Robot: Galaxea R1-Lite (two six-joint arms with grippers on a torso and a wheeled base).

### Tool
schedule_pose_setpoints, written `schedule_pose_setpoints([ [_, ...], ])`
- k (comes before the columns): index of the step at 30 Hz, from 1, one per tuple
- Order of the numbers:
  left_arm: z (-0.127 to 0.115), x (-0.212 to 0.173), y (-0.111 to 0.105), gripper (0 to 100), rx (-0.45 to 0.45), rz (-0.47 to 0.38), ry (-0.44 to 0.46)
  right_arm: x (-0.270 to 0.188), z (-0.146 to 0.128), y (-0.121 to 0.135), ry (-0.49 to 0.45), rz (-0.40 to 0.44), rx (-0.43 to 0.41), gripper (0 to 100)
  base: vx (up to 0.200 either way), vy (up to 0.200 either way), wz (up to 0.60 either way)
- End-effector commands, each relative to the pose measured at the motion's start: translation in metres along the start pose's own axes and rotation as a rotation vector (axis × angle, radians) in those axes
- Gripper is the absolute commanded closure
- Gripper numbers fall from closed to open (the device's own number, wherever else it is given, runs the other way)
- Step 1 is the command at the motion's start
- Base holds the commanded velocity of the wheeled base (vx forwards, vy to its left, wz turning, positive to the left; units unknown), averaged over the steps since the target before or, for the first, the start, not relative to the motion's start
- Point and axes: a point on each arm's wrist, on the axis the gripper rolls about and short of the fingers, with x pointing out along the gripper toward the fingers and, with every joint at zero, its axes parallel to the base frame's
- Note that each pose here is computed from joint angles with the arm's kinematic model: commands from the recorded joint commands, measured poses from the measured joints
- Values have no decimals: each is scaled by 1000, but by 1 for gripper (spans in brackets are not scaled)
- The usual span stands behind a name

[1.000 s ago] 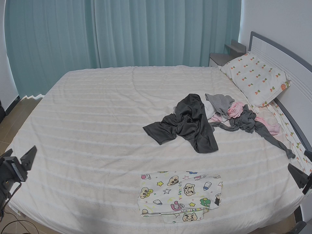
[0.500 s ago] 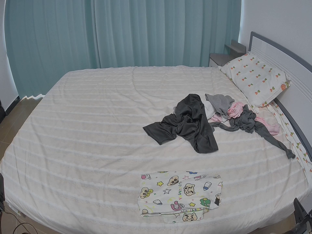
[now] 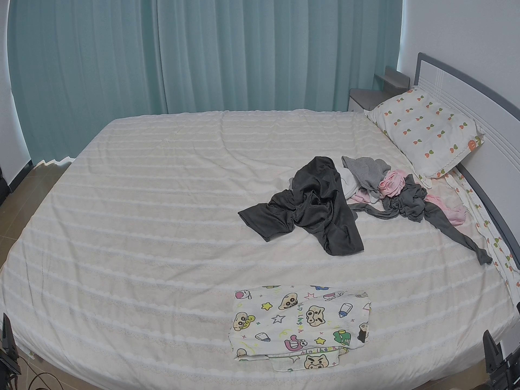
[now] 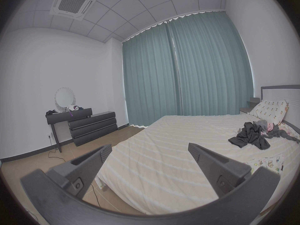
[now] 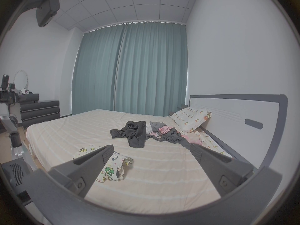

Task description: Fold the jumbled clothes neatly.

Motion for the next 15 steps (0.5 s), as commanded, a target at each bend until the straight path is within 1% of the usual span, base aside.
schedule_pose_setpoints([
  [1, -22, 11, -10, 0, -21, -64, -35, 1, -5, 0, -4, 2, 24, 0, 0, 0, 0],
  [2, -25, 13, -12, 0, -26, -87, -53, 1, -5, 0, -4, 2, 25, 0, 0, 0, 0],
  [3, -25, 13, -12, 0, -26, -87, -53, 1, -5, 0, -4, 2, 25, 0, 0, 0, 0],
  [4, -27, 16, -15, 0, -44, -158, -101, 1, -5, 1, -4, 16, 33, 0, 0, 0, 0],
  [7, -26, 15, -17, 0, -52, -246, -119, 1, -6, 3, -5, 101, 38, 0, 0, 0, 0],
  [10, -26, 15, -19, 0, -47, -330, -121, 1, -6, 3, -3, 99, 38, 0, 0, 0, 0],
  [13, -30, 14, -21, 0, -32, -409, -88, 1, -6, 3, -5, 98, 39, 0, 0, 0, 0],
  [15, -30, 14, -22, 0, -41, -443, -84, 1, -7, 3, -3, 98, 40, 0, 0, 0, 0],
])
